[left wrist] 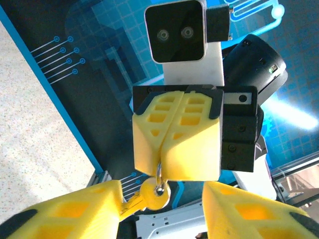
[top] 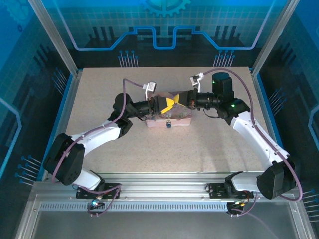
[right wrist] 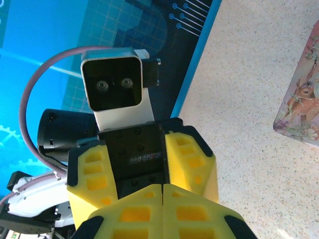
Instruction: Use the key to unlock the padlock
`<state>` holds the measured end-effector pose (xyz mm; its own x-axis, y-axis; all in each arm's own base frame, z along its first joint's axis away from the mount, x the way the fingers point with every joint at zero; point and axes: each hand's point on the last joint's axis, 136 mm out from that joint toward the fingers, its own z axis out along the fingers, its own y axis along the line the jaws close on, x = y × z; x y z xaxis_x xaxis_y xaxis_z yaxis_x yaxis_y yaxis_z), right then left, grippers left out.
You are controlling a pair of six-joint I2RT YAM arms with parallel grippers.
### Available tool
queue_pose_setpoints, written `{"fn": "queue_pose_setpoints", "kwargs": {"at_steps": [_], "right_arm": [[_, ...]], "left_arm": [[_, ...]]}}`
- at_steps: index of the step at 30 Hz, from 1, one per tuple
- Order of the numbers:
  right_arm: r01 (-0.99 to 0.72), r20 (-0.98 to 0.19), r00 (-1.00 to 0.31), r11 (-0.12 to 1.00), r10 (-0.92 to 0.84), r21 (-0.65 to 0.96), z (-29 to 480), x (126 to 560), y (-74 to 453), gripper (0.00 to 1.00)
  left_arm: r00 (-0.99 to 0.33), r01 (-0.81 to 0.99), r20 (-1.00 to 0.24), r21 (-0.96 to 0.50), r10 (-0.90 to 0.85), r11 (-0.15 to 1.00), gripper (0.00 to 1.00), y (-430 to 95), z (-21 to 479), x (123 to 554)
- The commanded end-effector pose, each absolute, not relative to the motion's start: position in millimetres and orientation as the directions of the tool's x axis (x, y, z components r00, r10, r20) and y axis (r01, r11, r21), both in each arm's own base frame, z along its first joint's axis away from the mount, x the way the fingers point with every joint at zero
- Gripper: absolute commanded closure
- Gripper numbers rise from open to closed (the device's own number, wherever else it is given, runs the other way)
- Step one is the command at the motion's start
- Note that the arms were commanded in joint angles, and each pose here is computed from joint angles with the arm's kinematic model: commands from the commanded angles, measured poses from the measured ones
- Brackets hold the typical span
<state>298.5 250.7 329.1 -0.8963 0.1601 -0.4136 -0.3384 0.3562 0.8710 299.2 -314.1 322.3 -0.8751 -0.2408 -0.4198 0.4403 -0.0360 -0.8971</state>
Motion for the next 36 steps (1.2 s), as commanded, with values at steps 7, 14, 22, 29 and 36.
{"fn": "queue_pose_setpoints", "kwargs": {"at_steps": [7,14,22,29,36], "right_arm": [[-0.339,-0.411,-0.896,0.337,0.171,0.878,332,299,247,1.00],[-0.327,-0.405,-0.897,0.350,0.178,0.878,327,299,245,1.00],[-0.322,-0.406,-0.893,0.357,0.192,0.877,325,301,240,1.00],[-0.330,-0.408,-0.896,0.352,0.175,0.876,324,298,240,1.00],[-0.344,-0.412,-0.899,0.347,0.147,0.873,323,291,241,1.00]], "left_arm": [[-0.857,0.486,-0.465,-0.872,-0.224,-0.050,0.64,-315,332,290],[-0.853,0.491,-0.472,-0.870,-0.222,-0.037,0.78,-314,332,287],[-0.852,0.491,-0.476,-0.871,-0.217,-0.017,0.85,-311,329,284],[-0.850,0.491,-0.481,-0.871,-0.216,0.010,0.87,-310,326,285],[-0.841,0.502,-0.496,-0.864,-0.215,0.032,0.90,-307,329,284]]}}
